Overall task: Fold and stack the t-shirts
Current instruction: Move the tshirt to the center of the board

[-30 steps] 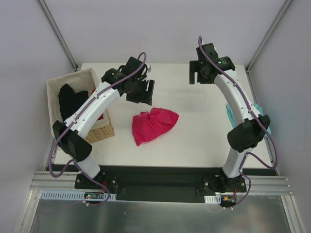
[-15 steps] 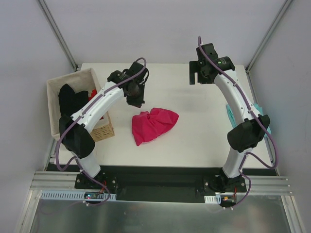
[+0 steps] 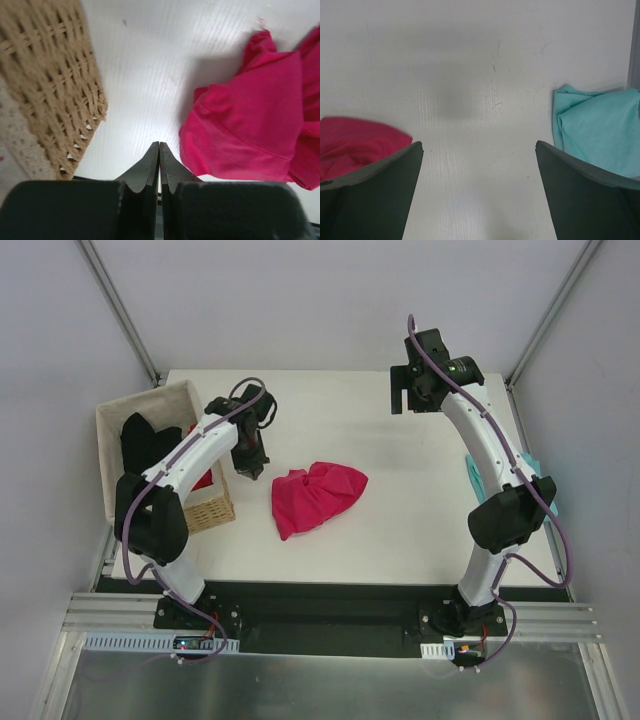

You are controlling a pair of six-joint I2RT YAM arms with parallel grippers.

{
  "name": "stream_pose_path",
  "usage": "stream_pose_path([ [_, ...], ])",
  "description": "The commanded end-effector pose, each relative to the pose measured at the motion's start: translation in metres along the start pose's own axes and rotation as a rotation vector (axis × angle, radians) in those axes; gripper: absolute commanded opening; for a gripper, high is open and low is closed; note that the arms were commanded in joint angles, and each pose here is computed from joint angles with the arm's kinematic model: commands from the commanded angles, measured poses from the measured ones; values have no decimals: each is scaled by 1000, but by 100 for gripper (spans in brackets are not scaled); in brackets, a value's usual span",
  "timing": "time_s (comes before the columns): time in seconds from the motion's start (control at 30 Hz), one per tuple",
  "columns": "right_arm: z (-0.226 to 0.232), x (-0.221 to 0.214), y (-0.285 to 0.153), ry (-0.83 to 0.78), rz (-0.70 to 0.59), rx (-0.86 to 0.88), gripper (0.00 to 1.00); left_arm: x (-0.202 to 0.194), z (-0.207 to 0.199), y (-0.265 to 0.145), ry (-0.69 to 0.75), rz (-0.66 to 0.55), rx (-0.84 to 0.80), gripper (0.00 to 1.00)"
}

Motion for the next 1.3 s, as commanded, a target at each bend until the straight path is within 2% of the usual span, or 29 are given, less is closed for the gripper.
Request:
stream_pose_path([
  [0.0,-1,3,-2,-2,-1,5,100,-6,28,-19,-132,-48,48,0],
  [0.67,8,1,0,7,16,49,100,-26,100,-24,-331,-64,160,0],
  [1.27,21,3,2,1,26,81,100,-40,140,-35,-441,-91,202,0],
])
Point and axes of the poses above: each gripper's point midway between its finger pads, its own y axis out along the fingers, its own z axis along the line the jaws close on, x = y × z, the point moved 2 cm from there along -y, back along the fingers, and after that the axes turned 3 degrees about y, right-handed, at the moved point
